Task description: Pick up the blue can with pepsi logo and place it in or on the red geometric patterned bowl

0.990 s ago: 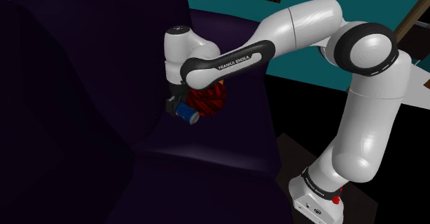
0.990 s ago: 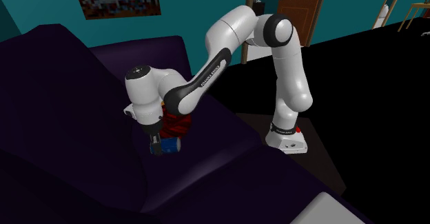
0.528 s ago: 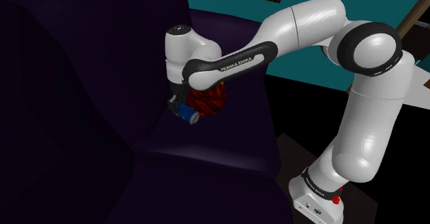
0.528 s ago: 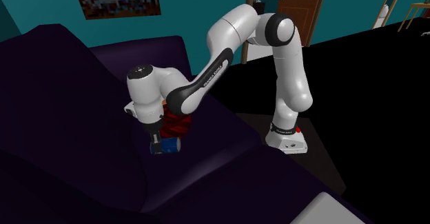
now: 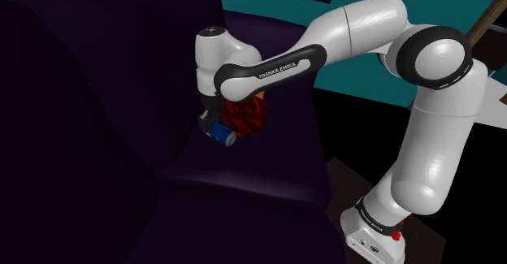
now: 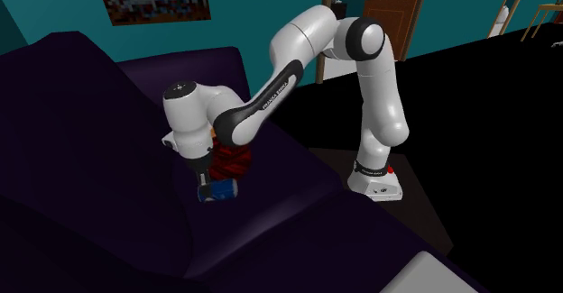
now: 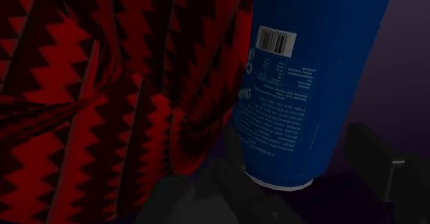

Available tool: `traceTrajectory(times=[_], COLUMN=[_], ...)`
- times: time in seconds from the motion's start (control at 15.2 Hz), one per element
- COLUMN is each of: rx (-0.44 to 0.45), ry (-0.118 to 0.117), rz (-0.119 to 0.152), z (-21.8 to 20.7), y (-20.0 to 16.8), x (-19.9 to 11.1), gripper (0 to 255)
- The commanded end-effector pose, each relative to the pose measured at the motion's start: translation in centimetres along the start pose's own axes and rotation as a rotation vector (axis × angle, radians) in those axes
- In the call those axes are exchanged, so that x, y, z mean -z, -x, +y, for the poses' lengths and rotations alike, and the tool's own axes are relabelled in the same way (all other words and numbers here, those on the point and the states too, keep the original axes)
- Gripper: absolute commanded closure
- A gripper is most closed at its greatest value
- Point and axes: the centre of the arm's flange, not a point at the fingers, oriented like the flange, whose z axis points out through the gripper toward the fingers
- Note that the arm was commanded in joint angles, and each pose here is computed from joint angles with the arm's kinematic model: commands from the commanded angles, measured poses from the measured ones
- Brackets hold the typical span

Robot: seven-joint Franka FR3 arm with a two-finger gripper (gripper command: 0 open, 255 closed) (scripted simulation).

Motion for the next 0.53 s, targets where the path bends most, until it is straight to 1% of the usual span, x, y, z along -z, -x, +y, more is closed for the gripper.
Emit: traceTrajectory(times=[0.0,0.46], rx=[0.001,0.001], ry=[-0.004,-0.004], rz=[-0.039,-0.039], z=[0.0,0.4], y=[0.4,0.4], x=[-0.2,3.5], gripper=[255,255])
